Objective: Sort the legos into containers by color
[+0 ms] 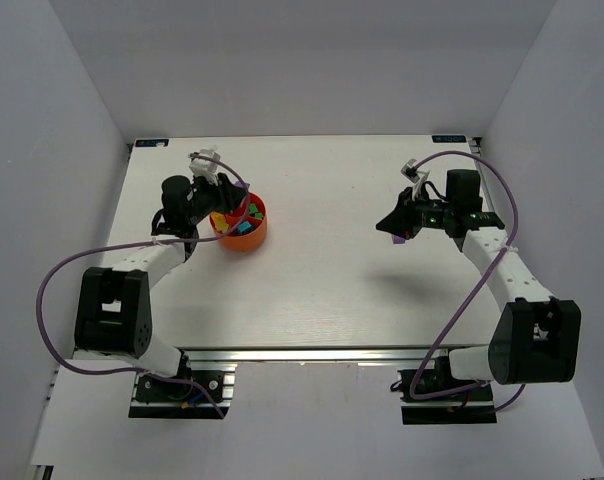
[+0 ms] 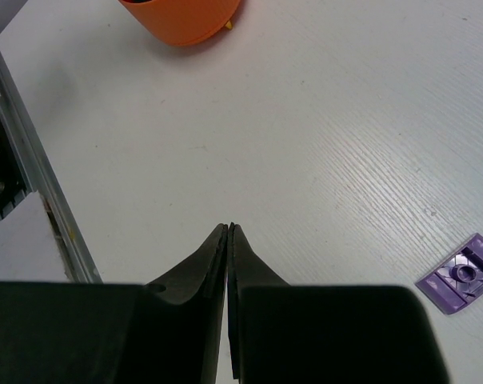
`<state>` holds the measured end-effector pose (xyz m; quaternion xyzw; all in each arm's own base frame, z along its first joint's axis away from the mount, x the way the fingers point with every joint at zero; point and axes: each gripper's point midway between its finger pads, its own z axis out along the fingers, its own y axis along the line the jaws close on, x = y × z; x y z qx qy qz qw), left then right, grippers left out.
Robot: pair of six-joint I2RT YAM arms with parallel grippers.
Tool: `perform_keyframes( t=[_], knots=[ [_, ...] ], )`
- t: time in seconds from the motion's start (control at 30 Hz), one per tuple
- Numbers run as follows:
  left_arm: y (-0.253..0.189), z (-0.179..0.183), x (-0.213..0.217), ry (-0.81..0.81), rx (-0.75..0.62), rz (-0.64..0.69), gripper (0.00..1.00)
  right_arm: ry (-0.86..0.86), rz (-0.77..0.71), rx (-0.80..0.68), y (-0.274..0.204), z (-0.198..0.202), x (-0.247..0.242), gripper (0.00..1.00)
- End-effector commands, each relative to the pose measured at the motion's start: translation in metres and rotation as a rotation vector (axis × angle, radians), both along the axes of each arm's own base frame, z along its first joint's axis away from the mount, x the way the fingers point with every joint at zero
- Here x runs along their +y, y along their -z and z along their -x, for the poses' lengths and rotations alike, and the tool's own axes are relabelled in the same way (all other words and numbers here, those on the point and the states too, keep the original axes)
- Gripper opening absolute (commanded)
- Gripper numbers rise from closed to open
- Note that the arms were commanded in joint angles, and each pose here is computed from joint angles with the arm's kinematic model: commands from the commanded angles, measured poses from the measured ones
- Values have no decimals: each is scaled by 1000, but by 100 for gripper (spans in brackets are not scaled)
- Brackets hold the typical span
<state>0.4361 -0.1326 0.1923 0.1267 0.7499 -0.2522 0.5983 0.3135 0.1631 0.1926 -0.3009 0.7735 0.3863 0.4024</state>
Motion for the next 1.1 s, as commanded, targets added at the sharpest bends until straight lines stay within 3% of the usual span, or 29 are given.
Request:
perform_keyframes(
  t=[0.0, 0.5, 0.6, 0.8, 1.07],
  knots=[
    [-17, 0, -6, 63, -86, 43, 17, -5, 6, -2, 6, -1, -2, 8],
    [9, -2, 1, 78, -61, 73, 19, -9, 17, 12, 12, -2, -3, 8],
    [15, -1, 3, 70, -43, 70, 23, -11, 17, 9, 11, -2, -2, 8],
    [21, 0, 6, 52, -24, 50, 43, -11, 18, 3, 10, -2, -3, 12],
    [21, -1, 14, 17, -15, 44, 53, -9, 18, 1, 9, -2, -4, 14]
  ],
)
